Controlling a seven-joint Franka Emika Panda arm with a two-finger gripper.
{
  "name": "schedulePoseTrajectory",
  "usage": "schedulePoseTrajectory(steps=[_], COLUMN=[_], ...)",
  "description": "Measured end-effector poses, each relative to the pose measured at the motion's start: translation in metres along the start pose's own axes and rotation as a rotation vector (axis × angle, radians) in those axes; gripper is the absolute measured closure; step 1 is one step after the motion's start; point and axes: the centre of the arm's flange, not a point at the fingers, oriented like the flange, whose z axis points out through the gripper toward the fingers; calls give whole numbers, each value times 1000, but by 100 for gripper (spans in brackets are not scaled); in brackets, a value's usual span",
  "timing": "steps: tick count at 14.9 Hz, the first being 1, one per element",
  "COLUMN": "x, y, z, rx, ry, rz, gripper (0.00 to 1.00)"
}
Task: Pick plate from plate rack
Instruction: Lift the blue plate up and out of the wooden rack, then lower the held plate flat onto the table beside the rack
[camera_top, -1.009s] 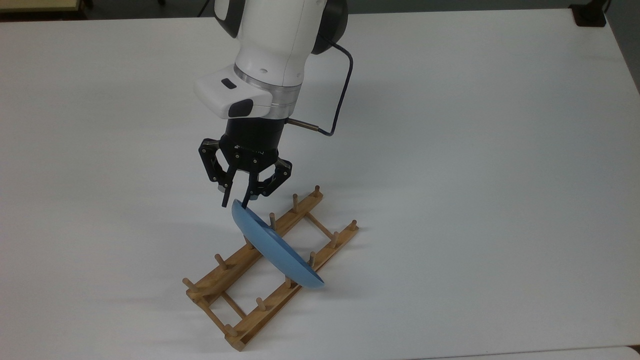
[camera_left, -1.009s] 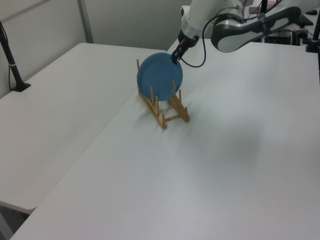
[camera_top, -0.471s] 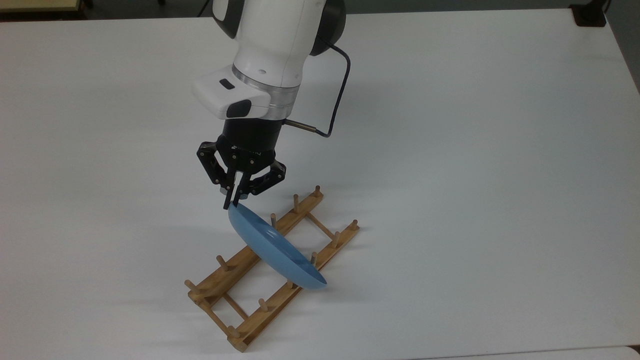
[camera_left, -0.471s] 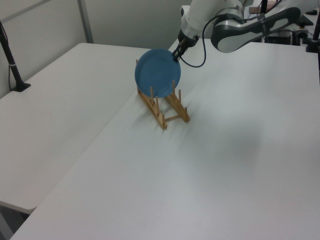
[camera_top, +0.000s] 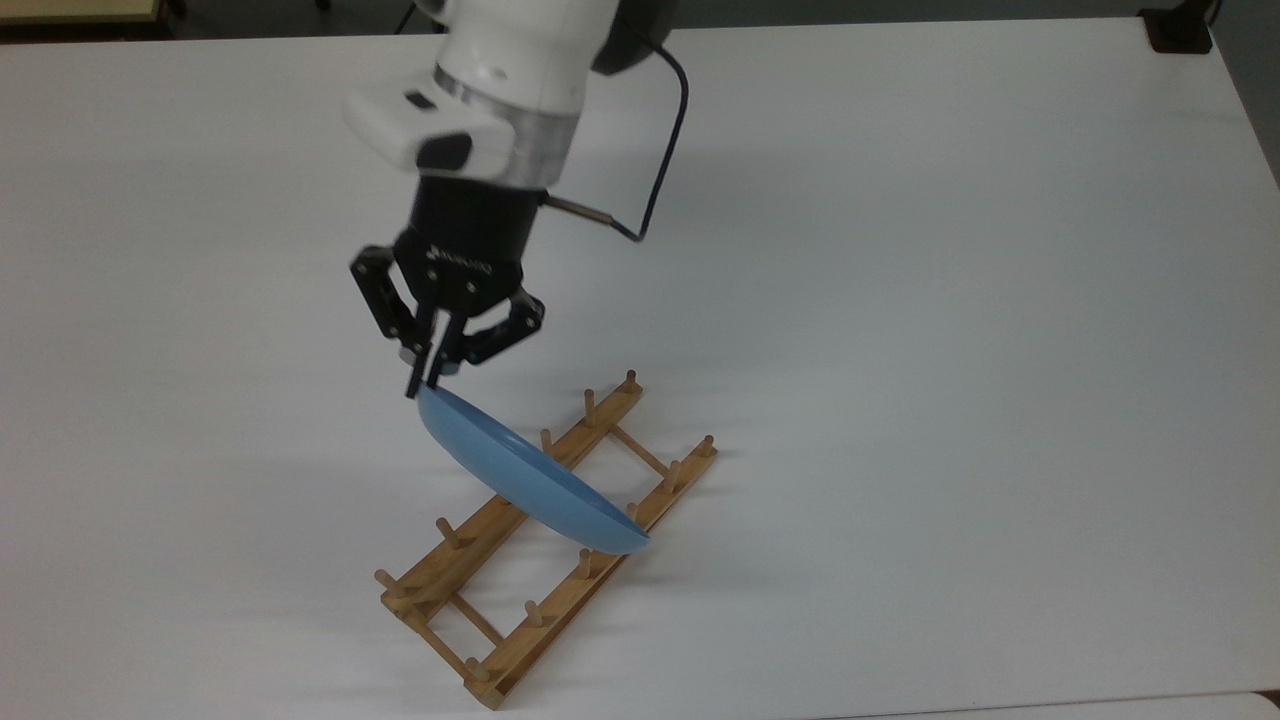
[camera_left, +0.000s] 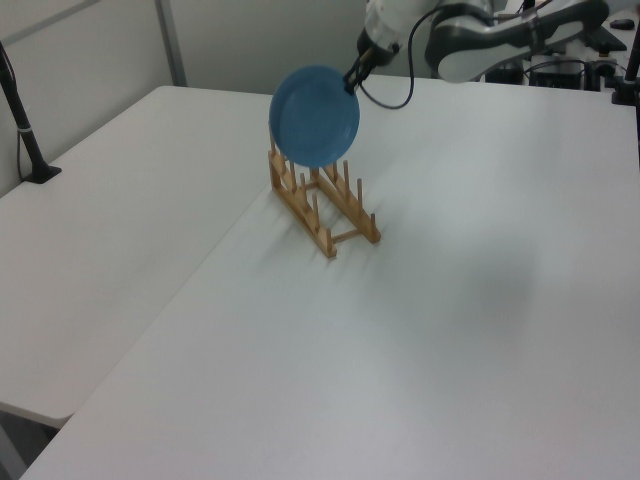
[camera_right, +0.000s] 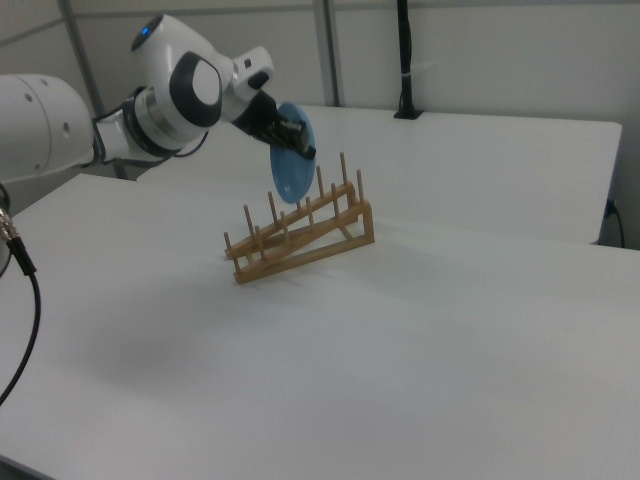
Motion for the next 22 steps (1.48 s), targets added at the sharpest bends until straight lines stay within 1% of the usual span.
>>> schedulePoseTrajectory(steps=[3,5,7,9,10,12,15,17,18,20,22], x=[10,11,7,0,-3,-11,-24,-37,-48,-67,-97], y=[13,14,13,9,7,6,7,5,4,1,-11], z=[-23,-28,-31,-36,-39,-44,-51,-49,-45,-35,-17], rx=[3,32,57,78,96,150,214,257,279,307,355], ry=[29,4,-61,-142,-186,-277,-399,-483,-539,-612,-686], rz=[32,78,123,146,146,123,25,-74,-146,-258,-408], gripper=[95,95,95,95,95,95,95,95,95,95,95])
